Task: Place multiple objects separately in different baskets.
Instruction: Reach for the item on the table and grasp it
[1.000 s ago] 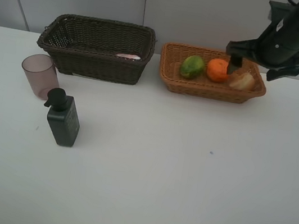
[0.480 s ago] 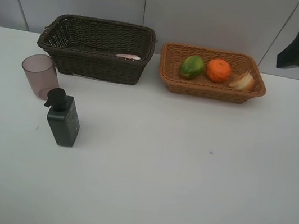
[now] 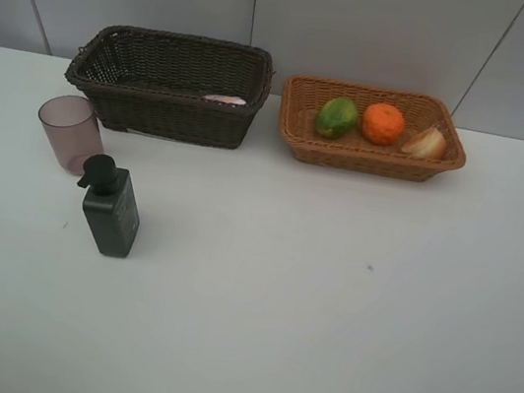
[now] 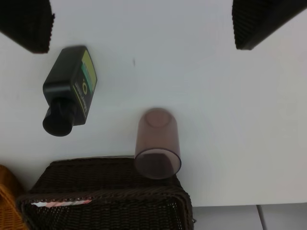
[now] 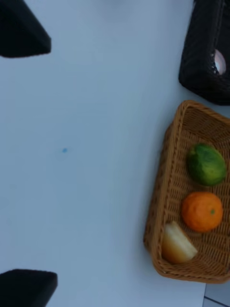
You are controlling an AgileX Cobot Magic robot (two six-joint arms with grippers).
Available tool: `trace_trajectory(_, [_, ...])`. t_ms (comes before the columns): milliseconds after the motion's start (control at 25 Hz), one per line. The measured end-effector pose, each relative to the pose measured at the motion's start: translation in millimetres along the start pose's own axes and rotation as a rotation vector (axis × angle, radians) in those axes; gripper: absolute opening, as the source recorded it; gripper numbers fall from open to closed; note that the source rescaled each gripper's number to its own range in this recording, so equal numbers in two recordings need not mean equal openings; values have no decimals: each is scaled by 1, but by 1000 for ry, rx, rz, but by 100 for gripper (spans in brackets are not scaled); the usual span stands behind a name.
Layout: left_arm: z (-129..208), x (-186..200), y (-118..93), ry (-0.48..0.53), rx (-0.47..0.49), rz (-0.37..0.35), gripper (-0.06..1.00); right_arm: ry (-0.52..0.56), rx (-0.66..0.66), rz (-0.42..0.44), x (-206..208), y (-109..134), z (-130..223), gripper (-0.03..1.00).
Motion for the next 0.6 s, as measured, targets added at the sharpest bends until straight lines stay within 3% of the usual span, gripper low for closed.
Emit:
trace_trajectory(440, [0, 0, 0, 0, 0, 0, 96, -19, 98, -228, 38, 21, 51, 88])
trace_trajectory(600, [0, 0, 0, 0, 0, 0, 96, -33, 109, -209, 40, 17, 54, 88])
Point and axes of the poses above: a point on each arm's last joint axis where the gripper is mounted, x pointing back along that axis away from the gripper, y along the wrist's bending axis when the last joint is at zero, z = x × y, the point moved 5 cm from there along -x, pointing out along that axis toward the gripper, and after that the axes turned 8 degrees about x, right-handed, at the moved point
